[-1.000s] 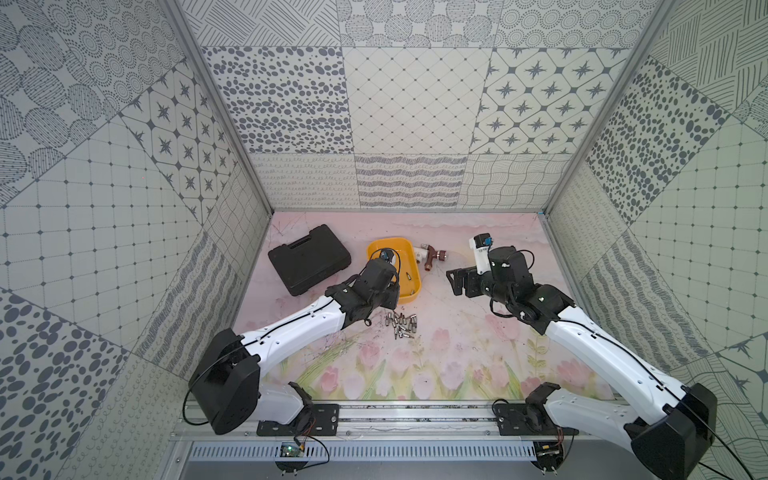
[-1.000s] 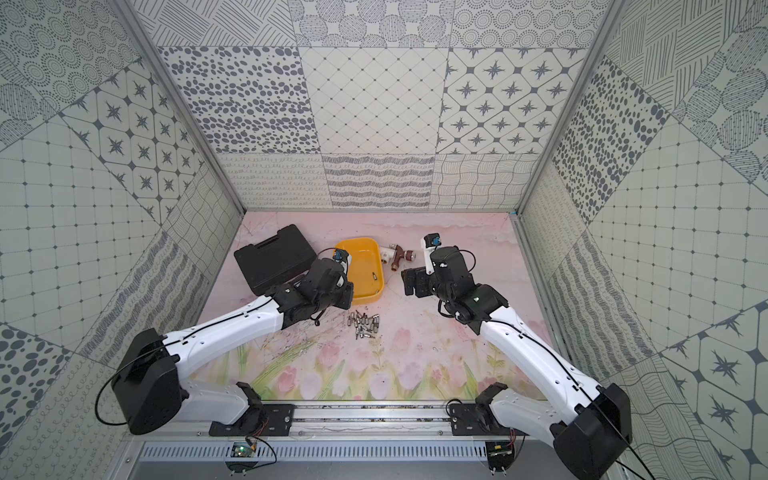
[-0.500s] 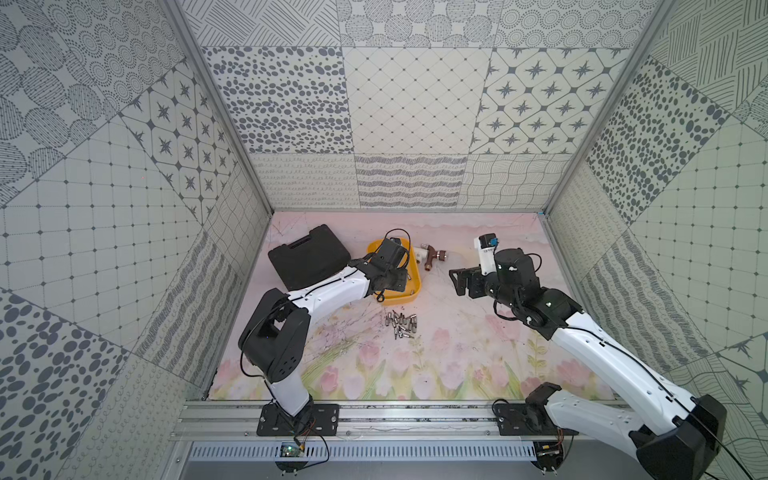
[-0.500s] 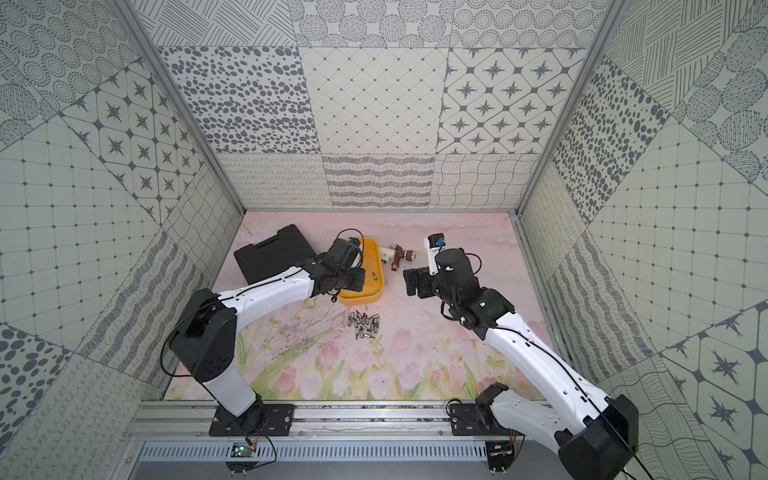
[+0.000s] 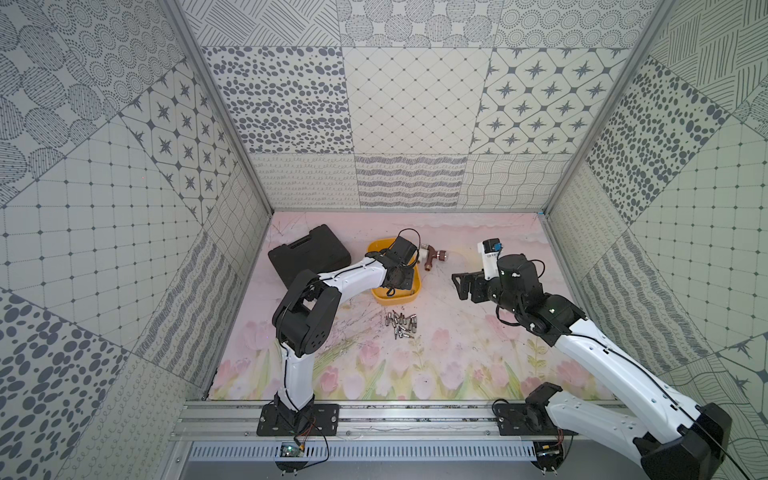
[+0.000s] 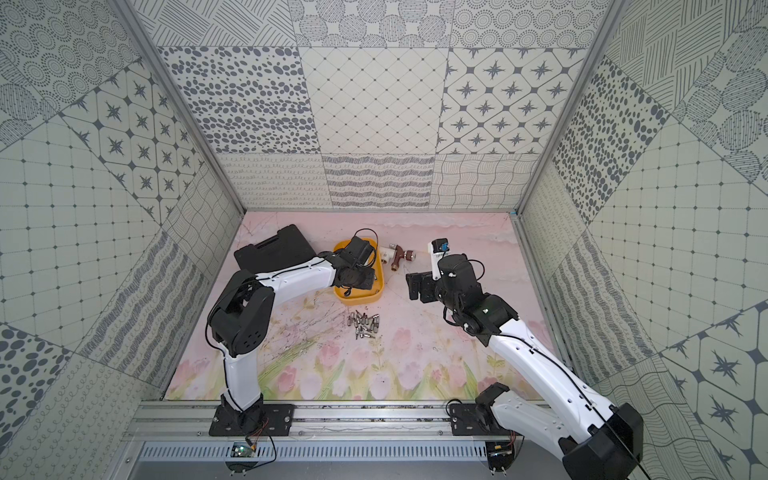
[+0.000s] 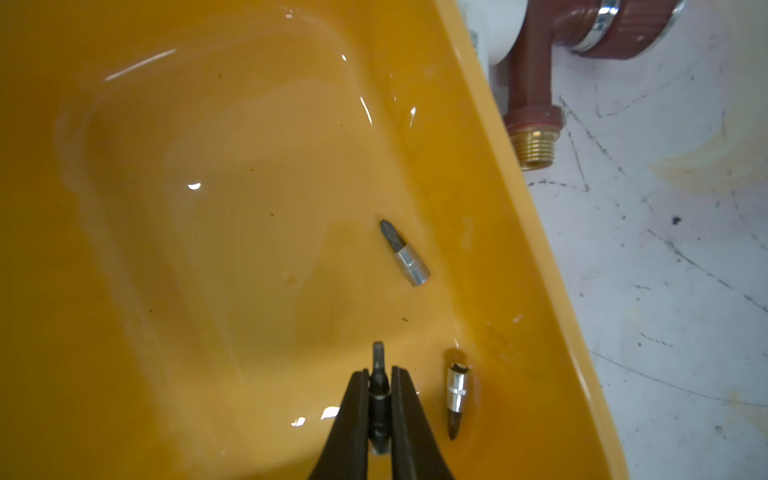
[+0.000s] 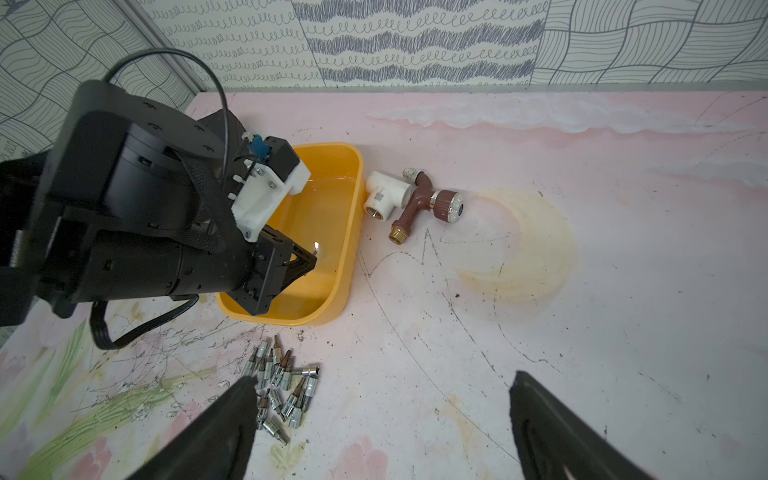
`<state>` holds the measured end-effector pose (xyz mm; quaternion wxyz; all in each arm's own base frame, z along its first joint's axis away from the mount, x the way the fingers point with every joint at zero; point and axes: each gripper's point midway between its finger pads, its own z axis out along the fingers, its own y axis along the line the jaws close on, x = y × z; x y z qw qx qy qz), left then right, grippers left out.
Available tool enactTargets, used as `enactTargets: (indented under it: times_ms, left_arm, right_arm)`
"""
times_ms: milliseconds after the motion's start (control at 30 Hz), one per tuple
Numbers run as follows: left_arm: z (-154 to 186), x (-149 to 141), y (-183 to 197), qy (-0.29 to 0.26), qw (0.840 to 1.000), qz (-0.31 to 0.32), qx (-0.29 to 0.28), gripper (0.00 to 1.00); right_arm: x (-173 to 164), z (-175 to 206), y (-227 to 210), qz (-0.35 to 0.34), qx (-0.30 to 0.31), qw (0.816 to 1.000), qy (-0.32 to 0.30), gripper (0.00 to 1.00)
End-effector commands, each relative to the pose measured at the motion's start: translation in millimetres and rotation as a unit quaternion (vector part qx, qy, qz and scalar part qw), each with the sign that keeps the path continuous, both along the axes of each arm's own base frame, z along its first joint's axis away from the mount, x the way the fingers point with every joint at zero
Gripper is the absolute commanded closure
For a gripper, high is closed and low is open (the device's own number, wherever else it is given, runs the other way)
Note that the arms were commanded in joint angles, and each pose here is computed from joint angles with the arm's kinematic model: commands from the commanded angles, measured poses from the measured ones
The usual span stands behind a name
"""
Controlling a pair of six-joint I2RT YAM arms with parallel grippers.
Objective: Put the bit on the desktop into the storage box
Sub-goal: Place the screwdriver bit in the storage box.
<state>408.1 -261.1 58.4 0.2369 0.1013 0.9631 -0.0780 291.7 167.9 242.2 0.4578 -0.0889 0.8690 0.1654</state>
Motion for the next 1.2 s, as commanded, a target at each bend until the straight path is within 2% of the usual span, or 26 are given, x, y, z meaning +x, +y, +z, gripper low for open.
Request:
enactTargets:
  times_ms: [0,300,700,767,1000,1167]
  left_arm:
    - [-11.0,-3.1,0.5,0.036,0.999,0.004,0.0,1.0]
    - [-12.4,0.1,-3.2,0.036,0.999,0.006,-0.01,1.0]
    - [-8.6,1.6,-3.4,0.031,0.999,0.003,-0.015,0.92]
    - [-5.8,1.5,-4.3,0.029,0.999,0.002,-0.017,0.86]
    - [13.0,-1.9,-3.6,0.016,0.999,-0.004,-0.03,0.54]
    - [35.5,-9.2,4.0,-0.002,1.0,-0.011,-0.029,0.38]
  right_arm:
    - [1.5,9.5,-3.0,-0.013,0.016,1.0,-0.02,0.03]
    - [1.0,7.1,-2.8,-0.012,0.015,1.0,-0.017,0.03]
    - [1.3,5.3,-2.4,-0.012,0.013,1.0,-0.015,0.03]
    - [1.3,5.0,-2.2,-0.012,0.013,1.0,-0.014,0.03]
    - [1.2,8.3,-1.1,-0.007,0.015,1.0,-0.018,0.04]
    - [1.0,7.7,-1.3,-0.007,0.015,1.0,-0.017,0.04]
